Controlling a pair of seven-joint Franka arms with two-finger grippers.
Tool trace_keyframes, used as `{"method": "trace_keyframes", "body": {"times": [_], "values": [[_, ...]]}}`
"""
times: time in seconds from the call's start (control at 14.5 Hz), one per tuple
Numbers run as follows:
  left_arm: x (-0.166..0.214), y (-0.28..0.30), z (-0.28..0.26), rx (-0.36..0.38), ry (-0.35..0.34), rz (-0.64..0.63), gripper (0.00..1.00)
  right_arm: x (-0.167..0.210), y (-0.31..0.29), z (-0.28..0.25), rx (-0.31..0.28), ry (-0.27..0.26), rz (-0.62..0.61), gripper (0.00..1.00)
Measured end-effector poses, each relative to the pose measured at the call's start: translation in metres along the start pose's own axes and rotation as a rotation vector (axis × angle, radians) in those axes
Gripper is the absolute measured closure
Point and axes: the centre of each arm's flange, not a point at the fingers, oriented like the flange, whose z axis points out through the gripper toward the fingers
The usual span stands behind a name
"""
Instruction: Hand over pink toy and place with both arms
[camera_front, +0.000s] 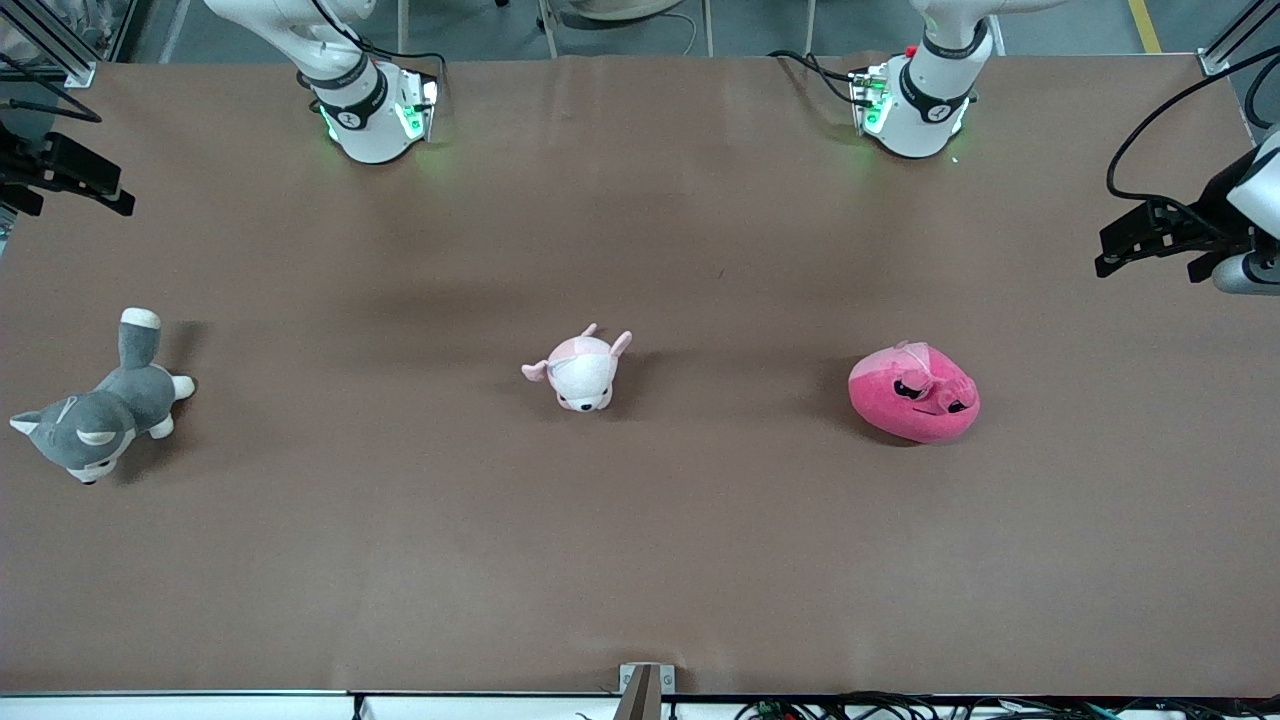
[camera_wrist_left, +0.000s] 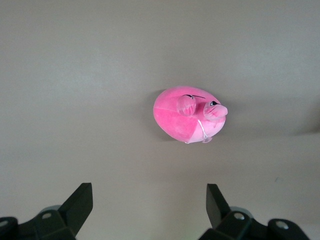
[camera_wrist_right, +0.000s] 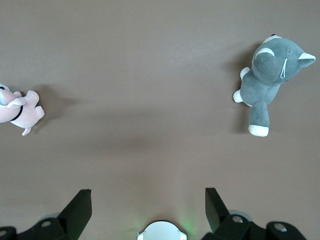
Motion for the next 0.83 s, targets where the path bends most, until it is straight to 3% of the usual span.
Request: {"method": "trace_keyframes", "body": {"times": [0.35,0.83], "values": [[0.012,0.003,0.025,-0.005,-0.044,-0.047,0.0,0.0,0.0,0.0,0.0,0.0,0.0,0.0],[0.071,0.012,0.149,-0.026,-0.149,-0.06,0.0,0.0,0.0,-0.001,0.0,0.002,0.0,0.0]]}}
